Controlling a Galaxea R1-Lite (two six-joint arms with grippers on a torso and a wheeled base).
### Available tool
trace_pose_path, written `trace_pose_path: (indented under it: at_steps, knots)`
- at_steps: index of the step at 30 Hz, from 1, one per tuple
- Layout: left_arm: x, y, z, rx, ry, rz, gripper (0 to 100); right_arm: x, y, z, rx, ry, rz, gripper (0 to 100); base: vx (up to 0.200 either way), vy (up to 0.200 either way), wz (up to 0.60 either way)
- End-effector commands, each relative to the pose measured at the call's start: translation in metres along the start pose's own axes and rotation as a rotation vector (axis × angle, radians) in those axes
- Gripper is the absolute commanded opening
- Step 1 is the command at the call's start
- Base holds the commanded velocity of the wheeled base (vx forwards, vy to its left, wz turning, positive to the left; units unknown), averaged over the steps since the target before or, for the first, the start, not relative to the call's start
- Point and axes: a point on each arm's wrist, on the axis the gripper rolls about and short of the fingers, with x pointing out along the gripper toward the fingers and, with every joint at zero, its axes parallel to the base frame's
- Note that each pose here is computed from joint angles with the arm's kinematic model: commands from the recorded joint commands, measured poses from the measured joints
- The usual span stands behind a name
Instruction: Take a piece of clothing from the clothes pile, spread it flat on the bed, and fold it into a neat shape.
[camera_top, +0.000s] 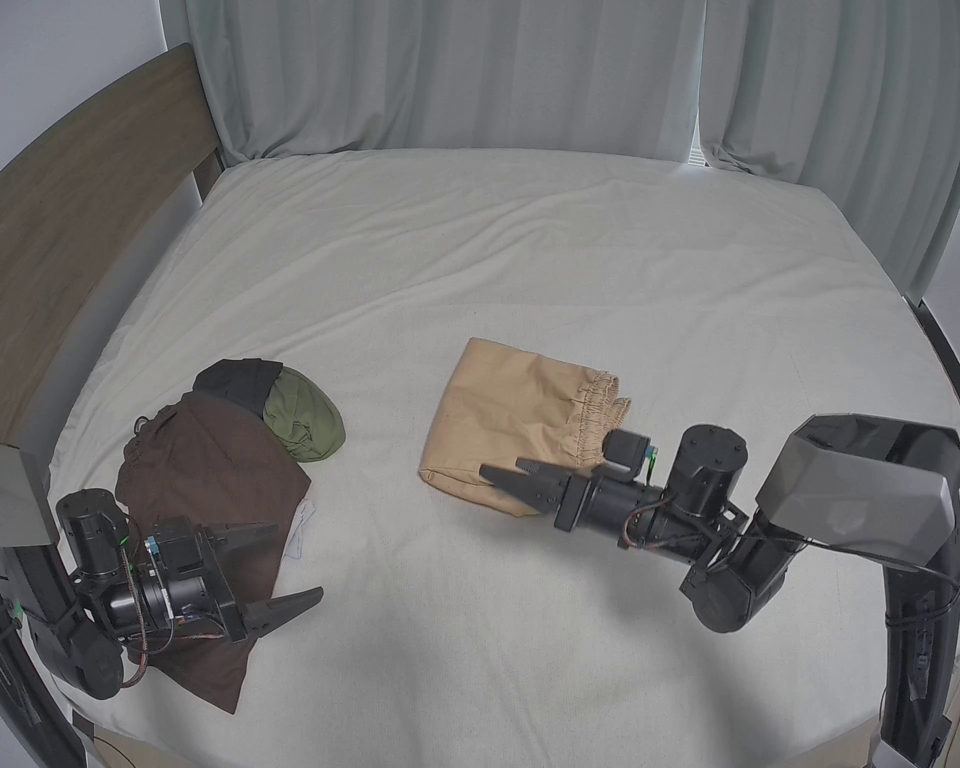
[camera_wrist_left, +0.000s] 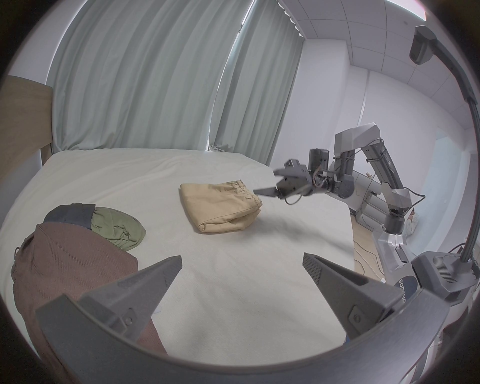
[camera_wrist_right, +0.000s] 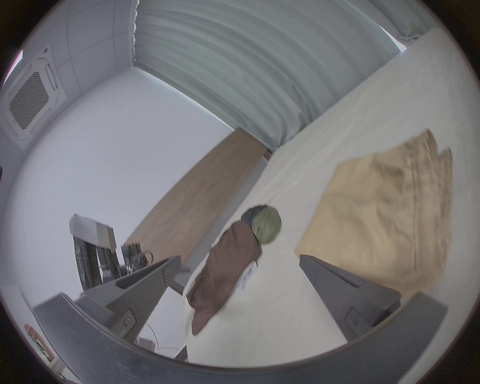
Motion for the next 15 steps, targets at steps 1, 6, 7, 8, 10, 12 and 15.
trace_pose_path:
  at_steps: [1, 6, 7, 8, 10, 12, 15]
  knots:
    - [0.000, 0.001, 0.000, -0.001, 0.000, 0.002, 100, 0.008, -0.007, 0.035, -0.016, -0.104, 0.021, 100, 0.000, 0.000, 0.00]
    - [0.000, 0.000, 0.000, -0.001, 0.000, 0.000, 100, 0.010, -0.030, 0.042, -0.012, -0.121, -0.027, 100, 0.000, 0.000, 0.00]
    - [0.000, 0.000, 0.000, 0.001, -0.001, 0.001, 100, 0.007, -0.047, 0.046, -0.014, -0.137, -0.055, 100, 0.000, 0.000, 0.00]
    - [0.000, 0.000, 0.000, -0.001, 0.000, 0.000, 100, 0.006, -0.055, 0.047, -0.016, -0.145, -0.068, 100, 0.000, 0.000, 0.00]
    - [0.000, 0.001, 0.000, -0.001, 0.000, 0.002, 100, 0.002, -0.071, 0.044, -0.009, -0.148, -0.096, 100, 0.000, 0.000, 0.00]
    - [0.000, 0.001, 0.000, 0.000, -0.001, 0.004, 100, -0.003, -0.085, 0.041, 0.000, -0.148, -0.126, 100, 0.000, 0.000, 0.00]
    - [0.000, 0.001, -0.001, -0.002, 0.001, 0.002, 100, -0.010, -0.104, 0.037, 0.009, -0.153, -0.162, 100, 0.000, 0.000, 0.00]
